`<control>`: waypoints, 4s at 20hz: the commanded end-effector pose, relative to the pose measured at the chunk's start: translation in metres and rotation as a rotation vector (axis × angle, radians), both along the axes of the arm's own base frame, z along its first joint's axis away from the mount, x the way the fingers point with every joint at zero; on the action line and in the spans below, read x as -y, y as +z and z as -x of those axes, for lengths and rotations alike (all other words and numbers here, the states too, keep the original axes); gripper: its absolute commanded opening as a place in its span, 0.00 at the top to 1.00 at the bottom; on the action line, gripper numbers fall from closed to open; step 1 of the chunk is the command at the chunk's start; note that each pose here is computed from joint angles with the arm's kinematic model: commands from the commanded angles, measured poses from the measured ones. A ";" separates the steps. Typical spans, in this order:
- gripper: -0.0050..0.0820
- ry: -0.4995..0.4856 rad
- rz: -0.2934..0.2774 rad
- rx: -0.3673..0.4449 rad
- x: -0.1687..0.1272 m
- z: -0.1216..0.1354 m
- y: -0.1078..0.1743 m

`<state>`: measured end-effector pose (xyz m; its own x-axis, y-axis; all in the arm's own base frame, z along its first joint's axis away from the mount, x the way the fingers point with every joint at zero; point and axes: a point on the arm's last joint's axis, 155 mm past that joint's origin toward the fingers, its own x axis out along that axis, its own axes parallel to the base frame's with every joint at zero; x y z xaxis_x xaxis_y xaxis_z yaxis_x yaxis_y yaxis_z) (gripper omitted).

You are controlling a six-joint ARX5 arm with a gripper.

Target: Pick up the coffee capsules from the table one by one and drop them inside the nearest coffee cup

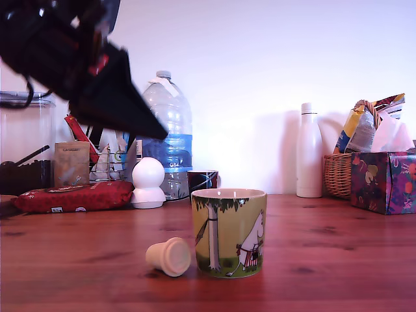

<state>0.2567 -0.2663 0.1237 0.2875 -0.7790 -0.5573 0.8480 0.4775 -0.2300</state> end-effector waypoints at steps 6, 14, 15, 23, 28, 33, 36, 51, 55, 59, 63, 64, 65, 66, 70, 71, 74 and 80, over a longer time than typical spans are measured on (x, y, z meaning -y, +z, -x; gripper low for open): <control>0.96 0.085 0.063 0.058 -0.010 0.010 -0.023; 0.96 0.176 0.117 0.109 -0.041 0.039 -0.032; 0.96 0.190 0.118 0.113 -0.044 0.041 -0.033; 0.96 0.202 0.109 0.084 -0.046 0.052 -0.040; 0.11 0.221 0.112 0.061 -0.047 0.051 -0.042; 0.05 0.214 0.069 0.083 -0.047 0.049 -0.051; 0.05 0.223 0.043 0.086 -0.048 0.045 -0.059; 0.04 0.233 0.106 0.138 -0.027 0.017 -0.069; 0.04 0.251 0.124 0.114 -0.023 0.010 -0.072; 0.04 0.255 0.100 0.082 -0.017 0.003 -0.083; 0.04 0.255 0.071 0.039 -0.010 -0.002 -0.098; 0.04 0.260 0.065 0.022 -0.009 -0.004 -0.100; 0.04 0.263 0.058 0.008 -0.007 -0.006 -0.103; 0.04 0.263 0.049 0.001 -0.005 -0.008 -0.105; 0.04 0.267 0.031 -0.012 -0.001 -0.014 -0.112; 0.04 0.269 0.021 -0.021 -0.001 -0.015 -0.114; 0.04 0.271 0.006 -0.033 0.001 -0.018 -0.119; 0.05 0.315 -0.024 -0.012 -0.003 -0.027 -0.122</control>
